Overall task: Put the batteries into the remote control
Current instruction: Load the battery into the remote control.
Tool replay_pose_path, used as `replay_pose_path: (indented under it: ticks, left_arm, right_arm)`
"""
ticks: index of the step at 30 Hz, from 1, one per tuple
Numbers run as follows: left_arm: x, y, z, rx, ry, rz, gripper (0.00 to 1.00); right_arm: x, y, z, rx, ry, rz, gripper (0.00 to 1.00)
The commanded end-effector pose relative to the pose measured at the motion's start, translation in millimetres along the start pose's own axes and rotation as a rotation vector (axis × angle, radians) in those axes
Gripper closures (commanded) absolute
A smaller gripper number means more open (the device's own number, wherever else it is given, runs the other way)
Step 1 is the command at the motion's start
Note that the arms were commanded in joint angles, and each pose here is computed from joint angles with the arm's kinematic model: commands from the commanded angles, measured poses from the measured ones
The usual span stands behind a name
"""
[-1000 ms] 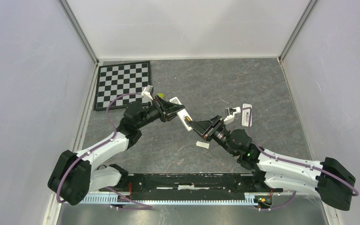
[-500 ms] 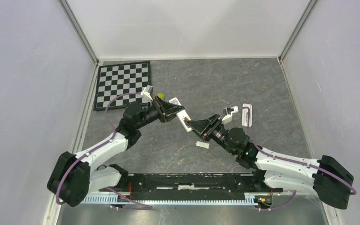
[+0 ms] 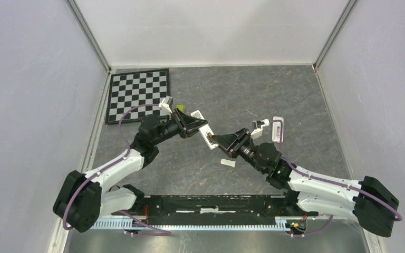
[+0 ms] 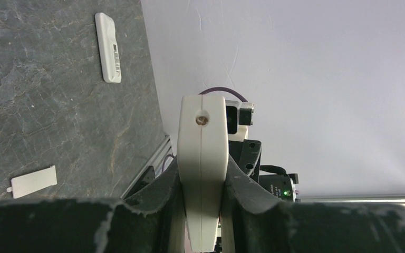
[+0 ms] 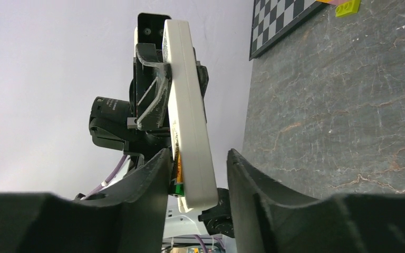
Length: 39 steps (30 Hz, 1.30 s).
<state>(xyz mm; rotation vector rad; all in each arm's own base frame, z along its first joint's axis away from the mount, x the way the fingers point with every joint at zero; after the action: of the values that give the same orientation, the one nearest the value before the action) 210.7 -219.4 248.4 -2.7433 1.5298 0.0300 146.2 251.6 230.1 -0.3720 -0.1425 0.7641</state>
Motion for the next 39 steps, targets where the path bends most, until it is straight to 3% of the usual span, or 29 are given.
replay_pose_path:
  ticks: [1,12,19,27,28,32,35,39]
  left_arm:
    - [-1.4,2.6,-9.9,0.06,0.047,0.02,0.98]
    - [-5.8,9.3,-10.8,0.06,0.057,0.07,0.98]
    - [-7.6,17.7,-16.7,-0.031,0.076,0.136,0.98]
    - [-7.6,15.2,-14.6,0.024,0.065,0.109,0.98]
    - [-7.4,14.6,-13.9,0.032,0.064,0.107,0.98]
    - [-7.8,9.0,-2.6,0.089,0.02,0.073,0.98]
    - [-11.1,3.7,10.0,0.139,-0.03,0.038,0.98]
    - [-15.0,0.8,22.0,0.184,-0.063,0.017,0.98]
  right_arm:
    - [7.0,-5.0,13.9,-0.007,-0.022,-0.002,0.56]
    - [21.3,1.7,4.4,-0.053,0.052,0.041,0.67]
    - [27.6,3.3,2.2,-0.089,0.06,0.045,0.69]
    - [22.0,3.0,-13.0,-0.151,0.113,0.038,0.76]
    - [20.6,2.2,-15.0,-0.176,0.12,0.039,0.72]
    - [15.1,-6.5,-13.4,-0.339,0.068,0.062,0.34]
    - [5.4,-17.3,-9.3,-0.462,0.026,0.058,0.24]
    - [-9.0,-29.1,6.7,-0.631,-0.088,0.035,0.17]
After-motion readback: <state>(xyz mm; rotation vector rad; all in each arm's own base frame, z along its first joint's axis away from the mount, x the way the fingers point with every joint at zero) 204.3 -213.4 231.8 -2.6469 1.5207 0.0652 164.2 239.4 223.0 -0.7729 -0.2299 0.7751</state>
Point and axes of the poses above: each gripper's point midway between its finger pads, its own x axis out along the fingers, its own z axis along the line the jaws close on, y = z × x, the point moved 7 cm from there along -x, back along the fingers, and after that the axes turned 11 degrees about -x, right-handed, at the moved point
